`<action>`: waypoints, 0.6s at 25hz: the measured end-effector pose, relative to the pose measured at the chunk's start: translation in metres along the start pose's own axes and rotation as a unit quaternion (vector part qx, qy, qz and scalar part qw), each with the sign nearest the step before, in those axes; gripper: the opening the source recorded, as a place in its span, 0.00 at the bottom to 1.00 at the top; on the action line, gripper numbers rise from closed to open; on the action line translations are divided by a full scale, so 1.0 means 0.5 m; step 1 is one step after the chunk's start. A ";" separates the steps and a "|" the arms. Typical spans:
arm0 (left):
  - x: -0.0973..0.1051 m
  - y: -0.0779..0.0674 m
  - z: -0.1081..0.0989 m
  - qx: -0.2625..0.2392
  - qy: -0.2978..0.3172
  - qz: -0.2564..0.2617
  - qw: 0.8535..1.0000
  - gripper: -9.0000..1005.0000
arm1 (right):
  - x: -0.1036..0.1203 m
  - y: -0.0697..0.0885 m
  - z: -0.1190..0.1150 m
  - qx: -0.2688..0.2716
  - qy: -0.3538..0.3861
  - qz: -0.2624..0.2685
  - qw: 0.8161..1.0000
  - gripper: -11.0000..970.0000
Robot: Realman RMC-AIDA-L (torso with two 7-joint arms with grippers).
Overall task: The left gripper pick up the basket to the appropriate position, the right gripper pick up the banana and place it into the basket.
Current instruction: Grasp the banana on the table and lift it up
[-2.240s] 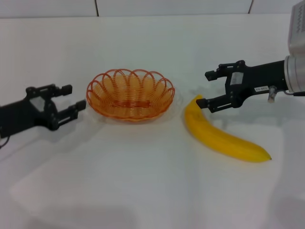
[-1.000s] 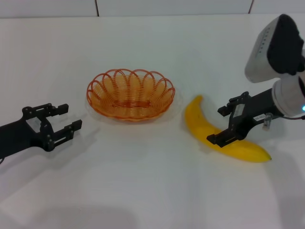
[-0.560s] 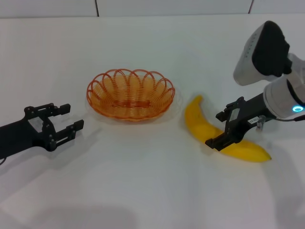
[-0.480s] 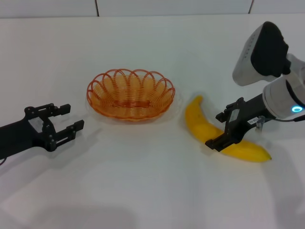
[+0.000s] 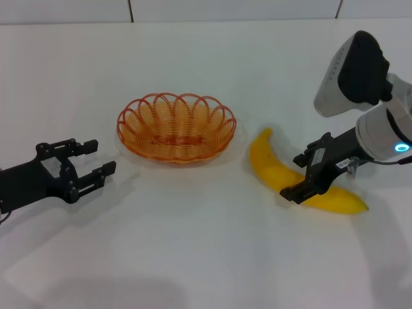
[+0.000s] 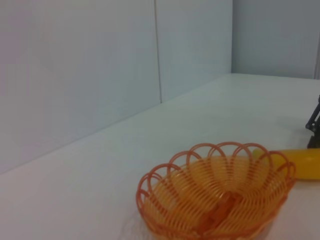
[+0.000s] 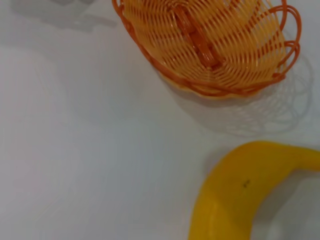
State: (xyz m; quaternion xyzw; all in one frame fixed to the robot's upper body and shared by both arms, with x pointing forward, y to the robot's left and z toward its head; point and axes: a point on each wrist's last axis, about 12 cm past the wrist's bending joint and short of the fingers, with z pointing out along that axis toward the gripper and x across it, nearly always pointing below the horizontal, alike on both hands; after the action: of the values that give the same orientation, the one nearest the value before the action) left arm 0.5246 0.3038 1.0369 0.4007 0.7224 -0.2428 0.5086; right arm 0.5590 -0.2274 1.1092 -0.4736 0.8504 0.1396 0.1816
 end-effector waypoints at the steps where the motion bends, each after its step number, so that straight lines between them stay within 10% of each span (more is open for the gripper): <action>1: 0.000 0.000 0.000 0.000 0.000 0.000 1.000 0.56 | 0.000 0.000 0.000 0.000 0.000 0.001 1.000 0.82; 9: 0.000 0.001 0.000 -0.001 0.001 0.000 1.000 0.56 | 0.002 -0.001 -0.003 -0.002 0.001 0.005 1.000 0.79; 15: 0.000 0.001 0.000 -0.001 0.001 0.000 1.000 0.56 | 0.000 -0.002 -0.006 0.000 -0.002 0.004 1.000 0.54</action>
State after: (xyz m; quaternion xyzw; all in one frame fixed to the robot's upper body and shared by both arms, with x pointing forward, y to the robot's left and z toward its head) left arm 0.5249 0.3040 1.0367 0.4002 0.7231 -0.2418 0.5084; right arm 0.5594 -0.2290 1.1119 -0.4698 0.8521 0.1408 0.1827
